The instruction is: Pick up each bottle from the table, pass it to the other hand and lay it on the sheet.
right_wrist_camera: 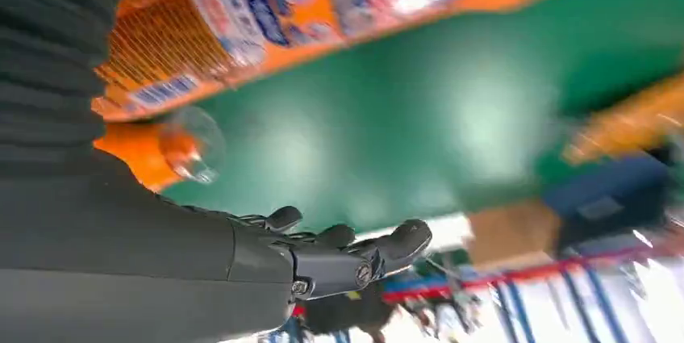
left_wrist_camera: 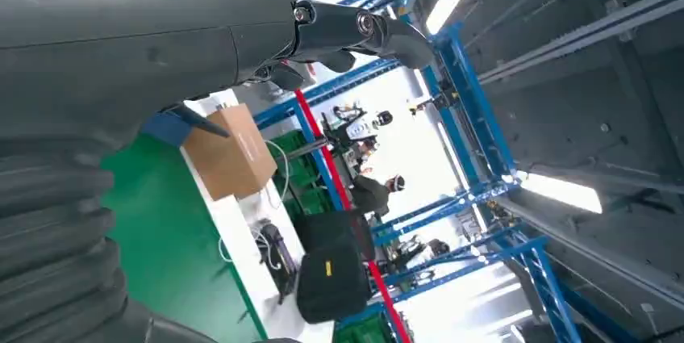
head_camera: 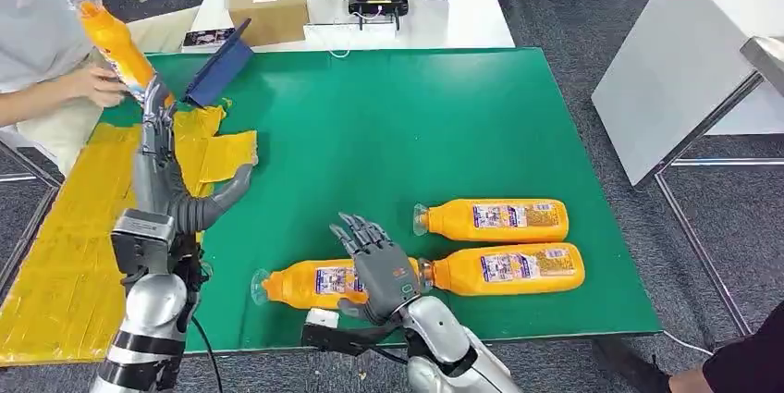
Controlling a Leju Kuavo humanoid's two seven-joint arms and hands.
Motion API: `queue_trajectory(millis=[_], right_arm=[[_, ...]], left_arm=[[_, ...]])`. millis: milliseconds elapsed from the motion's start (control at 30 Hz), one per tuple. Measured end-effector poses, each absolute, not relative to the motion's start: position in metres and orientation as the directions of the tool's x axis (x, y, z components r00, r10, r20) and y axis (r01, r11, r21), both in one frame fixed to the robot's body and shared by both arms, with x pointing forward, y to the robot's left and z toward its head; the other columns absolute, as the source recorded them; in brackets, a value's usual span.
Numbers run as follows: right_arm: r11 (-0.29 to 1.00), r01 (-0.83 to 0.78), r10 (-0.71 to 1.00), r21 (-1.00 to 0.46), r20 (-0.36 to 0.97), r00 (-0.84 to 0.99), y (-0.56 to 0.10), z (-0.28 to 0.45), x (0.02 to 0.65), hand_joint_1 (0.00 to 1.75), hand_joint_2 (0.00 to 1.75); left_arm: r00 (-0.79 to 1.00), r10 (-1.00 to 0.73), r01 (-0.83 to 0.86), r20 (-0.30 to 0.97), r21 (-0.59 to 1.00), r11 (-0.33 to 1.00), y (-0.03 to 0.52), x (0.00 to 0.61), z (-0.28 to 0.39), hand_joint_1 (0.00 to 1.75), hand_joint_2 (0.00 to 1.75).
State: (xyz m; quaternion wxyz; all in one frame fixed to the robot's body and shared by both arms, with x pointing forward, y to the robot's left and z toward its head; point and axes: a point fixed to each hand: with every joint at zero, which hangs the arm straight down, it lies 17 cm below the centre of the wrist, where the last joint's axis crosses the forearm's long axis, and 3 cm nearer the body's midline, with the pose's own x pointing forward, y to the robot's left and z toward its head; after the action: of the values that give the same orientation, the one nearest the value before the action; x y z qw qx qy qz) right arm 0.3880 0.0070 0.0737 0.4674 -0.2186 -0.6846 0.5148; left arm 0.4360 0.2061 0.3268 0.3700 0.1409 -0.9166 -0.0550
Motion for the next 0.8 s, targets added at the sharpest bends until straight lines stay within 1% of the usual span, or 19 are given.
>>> queue_trajectory(millis=[333, 500, 533, 567, 600, 633, 700, 800], right_arm=[[0.243, -0.283, 0.858, -0.928, 0.342, -0.383, -0.009, 0.017, 0.407, 0.0, 1.75], [0.195, -0.312, 0.884, -0.93, 0.305, -0.355, -0.013, 0.006, 0.421, 0.0, 1.75], [0.185, -0.314, 0.889, -0.931, 0.295, -0.35, -0.015, 0.004, 0.424, 0.35, 1.75], [0.176, -0.319, 0.894, -0.931, 0.287, -0.345, -0.016, 0.002, 0.426, 0.35, 1.75], [0.167, -0.323, 0.898, -0.932, 0.279, -0.341, -0.017, 0.0, 0.428, 1.33, 1.75], [0.155, -0.325, 0.902, -0.933, 0.268, -0.338, -0.018, -0.001, 0.43, 1.66, 1.75], [0.137, -0.33, 0.908, -0.934, 0.252, -0.334, -0.02, -0.004, 0.434, 1.75, 1.75], [0.126, -0.338, 0.912, -0.933, 0.243, -0.33, -0.021, -0.008, 0.436, 1.75, 1.75]], left_arm=[[-0.712, -0.278, -0.188, 0.645, 0.205, 0.96, 0.192, 0.428, 0.334, 0.0, 1.75], [-0.716, -0.265, -0.173, 0.646, 0.204, 0.964, 0.185, 0.427, 0.334, 0.0, 1.75], [-0.717, -0.262, -0.17, 0.646, 0.203, 0.964, 0.185, 0.427, 0.334, 0.0, 1.75], [-0.717, -0.258, -0.166, 0.647, 0.2, 0.966, 0.184, 0.426, 0.334, 0.0, 1.75], [-0.718, -0.256, -0.165, 0.648, 0.199, 0.966, 0.184, 0.426, 0.334, 0.0, 1.75], [-0.718, -0.254, -0.163, 0.648, 0.198, 0.966, 0.183, 0.426, 0.334, 0.0, 1.75], [-0.719, -0.261, -0.172, 0.644, 0.2, 0.965, 0.184, 0.427, 0.335, 0.0, 1.75], [-0.727, -0.277, -0.183, 0.628, 0.211, 0.96, 0.18, 0.425, 0.338, 0.0, 1.75]])
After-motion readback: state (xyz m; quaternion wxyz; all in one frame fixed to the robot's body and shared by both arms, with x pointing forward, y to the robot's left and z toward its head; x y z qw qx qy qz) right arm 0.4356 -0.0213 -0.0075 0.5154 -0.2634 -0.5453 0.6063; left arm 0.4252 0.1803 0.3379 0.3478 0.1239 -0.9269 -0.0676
